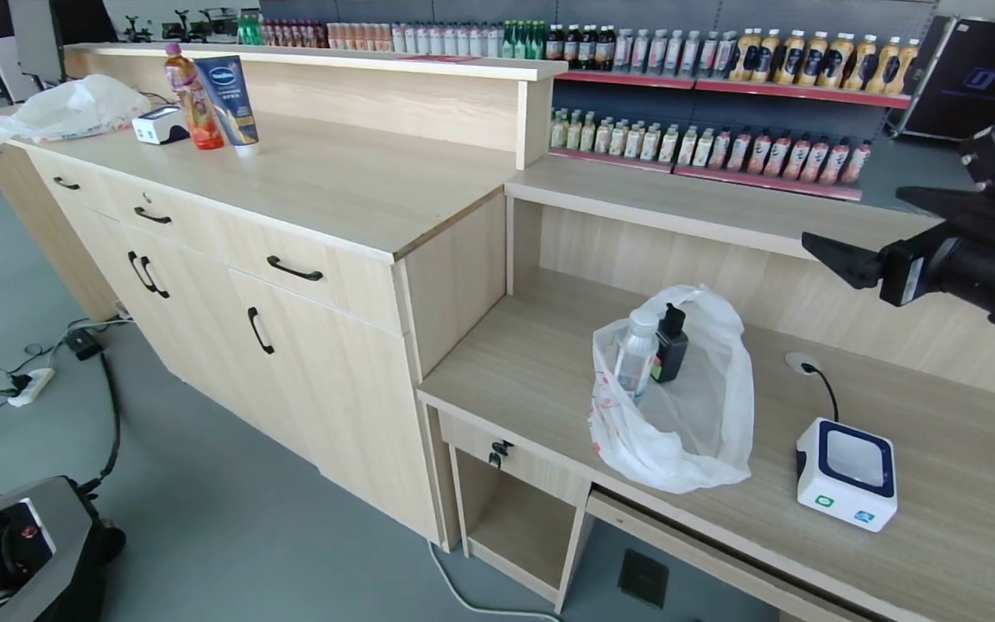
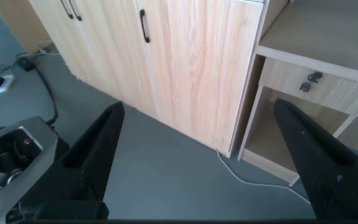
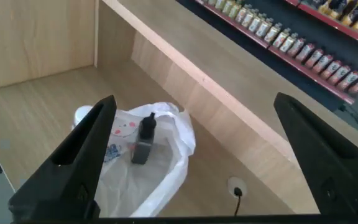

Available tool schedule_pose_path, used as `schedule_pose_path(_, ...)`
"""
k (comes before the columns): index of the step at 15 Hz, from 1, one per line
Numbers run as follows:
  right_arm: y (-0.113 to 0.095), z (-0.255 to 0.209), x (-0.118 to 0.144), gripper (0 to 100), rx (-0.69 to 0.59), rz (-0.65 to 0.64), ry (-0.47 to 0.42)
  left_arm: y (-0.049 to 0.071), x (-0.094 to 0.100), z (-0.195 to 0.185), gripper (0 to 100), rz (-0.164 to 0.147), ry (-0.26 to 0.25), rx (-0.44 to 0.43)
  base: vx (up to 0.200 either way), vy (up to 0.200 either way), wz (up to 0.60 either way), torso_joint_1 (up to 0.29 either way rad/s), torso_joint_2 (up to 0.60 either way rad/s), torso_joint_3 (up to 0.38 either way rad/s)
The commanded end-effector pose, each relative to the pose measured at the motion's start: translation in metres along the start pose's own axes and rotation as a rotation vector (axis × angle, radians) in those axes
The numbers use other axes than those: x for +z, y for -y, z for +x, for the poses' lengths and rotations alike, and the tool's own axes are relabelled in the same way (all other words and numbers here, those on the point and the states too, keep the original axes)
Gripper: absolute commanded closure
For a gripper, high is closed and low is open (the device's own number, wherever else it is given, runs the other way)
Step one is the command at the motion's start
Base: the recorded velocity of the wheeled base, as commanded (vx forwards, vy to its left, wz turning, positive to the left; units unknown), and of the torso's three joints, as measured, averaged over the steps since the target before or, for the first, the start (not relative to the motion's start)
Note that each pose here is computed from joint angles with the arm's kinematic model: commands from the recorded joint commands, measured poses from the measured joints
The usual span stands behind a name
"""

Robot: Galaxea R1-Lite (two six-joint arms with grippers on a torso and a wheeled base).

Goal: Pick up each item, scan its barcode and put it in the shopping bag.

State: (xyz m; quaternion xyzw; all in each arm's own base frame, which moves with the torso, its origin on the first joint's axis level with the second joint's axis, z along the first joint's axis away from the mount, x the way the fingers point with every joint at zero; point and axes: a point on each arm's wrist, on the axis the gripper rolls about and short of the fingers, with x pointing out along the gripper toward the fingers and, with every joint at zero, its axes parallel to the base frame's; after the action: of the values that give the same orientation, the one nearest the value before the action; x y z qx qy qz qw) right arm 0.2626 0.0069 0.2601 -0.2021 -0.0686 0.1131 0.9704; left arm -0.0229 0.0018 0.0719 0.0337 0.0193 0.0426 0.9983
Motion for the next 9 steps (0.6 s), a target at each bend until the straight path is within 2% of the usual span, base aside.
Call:
schedule_pose_path(1, 0.007, -0.018, 0.021, 0, -0.056, -0.011, 0.022, 0.0, 0.0, 0.0, 0, 0.0, 0.0, 0.001, 0.0, 0.0, -0.6, 0.007, 0.0, 0.002)
schedule_pose_path(6, 0.016, -0.046, 0.036, 0, -0.187, 0.047, -0.16, 0.0, 0.0, 0.0, 0, 0.0, 0.0, 0.001, 0.0, 0.0, -0.6, 0.001, 0.0, 0.003)
schedule_pose_path(9, 0.026, -0.053, 0.016, 0, -0.248, 0.065, -0.279, 0.0, 0.0, 0.0, 0, 0.0, 0.0, 0.001, 0.0, 0.0, -0.6, 0.001, 0.0, 0.002)
